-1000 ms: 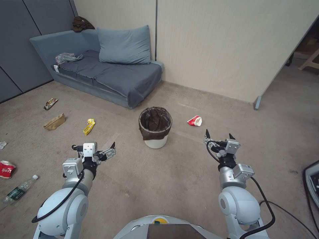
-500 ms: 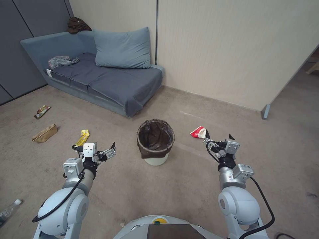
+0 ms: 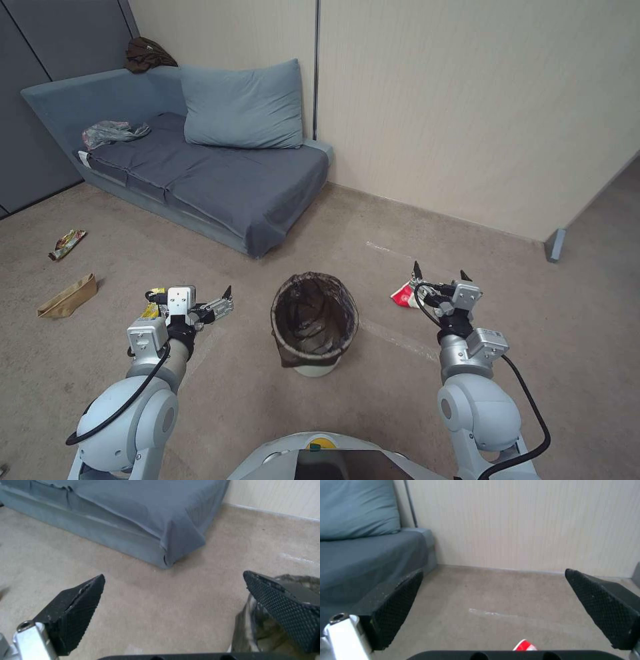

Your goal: Pick up the trash bin, then pick up the garbage from the floor and place it into the trash bin.

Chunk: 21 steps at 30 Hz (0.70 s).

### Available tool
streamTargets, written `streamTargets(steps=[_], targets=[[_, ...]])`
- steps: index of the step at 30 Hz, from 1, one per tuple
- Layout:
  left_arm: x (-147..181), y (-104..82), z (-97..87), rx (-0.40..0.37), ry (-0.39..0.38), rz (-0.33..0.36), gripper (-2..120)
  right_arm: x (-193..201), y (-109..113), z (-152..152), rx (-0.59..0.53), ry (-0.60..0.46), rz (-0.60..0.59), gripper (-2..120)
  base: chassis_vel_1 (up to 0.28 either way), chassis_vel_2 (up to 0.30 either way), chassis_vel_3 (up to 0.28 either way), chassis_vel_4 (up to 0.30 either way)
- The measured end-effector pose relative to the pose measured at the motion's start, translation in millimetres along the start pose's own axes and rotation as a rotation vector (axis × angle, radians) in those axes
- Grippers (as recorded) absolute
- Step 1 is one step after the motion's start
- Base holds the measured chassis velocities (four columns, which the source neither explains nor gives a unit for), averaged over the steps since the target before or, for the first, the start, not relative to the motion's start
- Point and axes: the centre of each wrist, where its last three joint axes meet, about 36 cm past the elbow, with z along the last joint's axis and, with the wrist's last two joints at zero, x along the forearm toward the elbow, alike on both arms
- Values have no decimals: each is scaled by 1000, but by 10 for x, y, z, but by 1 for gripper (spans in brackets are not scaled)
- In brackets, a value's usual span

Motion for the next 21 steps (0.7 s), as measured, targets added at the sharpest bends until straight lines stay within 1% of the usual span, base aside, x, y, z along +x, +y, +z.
streamTargets(steps=[2,3,4,9,11,12,13,15,16,17,19,20,21], targets=[[23,24,-90,3,-24,43,100,-2,-4,6,7,6,7,100,-70,65,71,-30],[22,31,-107,-1,-30,52,100,-1,-6,10,8,8,9,100,0,0,0,0],[2,65,-164,-23,-49,80,100,6,-11,19,11,14,12,100,0,0,0,0],[-69,94,-199,-37,-60,98,100,8,-11,31,16,20,17,100,22,-17,-14,14],[-138,95,-183,-45,-51,116,100,6,-3,39,18,21,21,100,0,0,0,0],[-199,59,-143,-32,-33,143,100,5,6,41,17,22,23,100,0,0,0,0],[-199,59,-143,-32,-33,143,100,5,6,41,17,22,23,100,0,0,0,0],[-247,10,-105,-11,-18,171,100,7,12,42,18,22,24,100,0,0,0,0],[-247,10,-105,-11,-18,171,100,7,12,42,18,22,24,100,0,0,0,0],[-303,-66,-55,13,3,206,100,11,14,46,21,23,25,100,0,0,0,0],[-383,-177,6,46,30,244,100,24,14,56,23,28,29,100,0,0,0,0],[-421,-222,38,54,44,252,100,28,13,60,24,30,31,100,0,0,0,0],[-421,-222,38,54,44,252,100,28,13,60,24,30,31,100,0,0,0,0]])
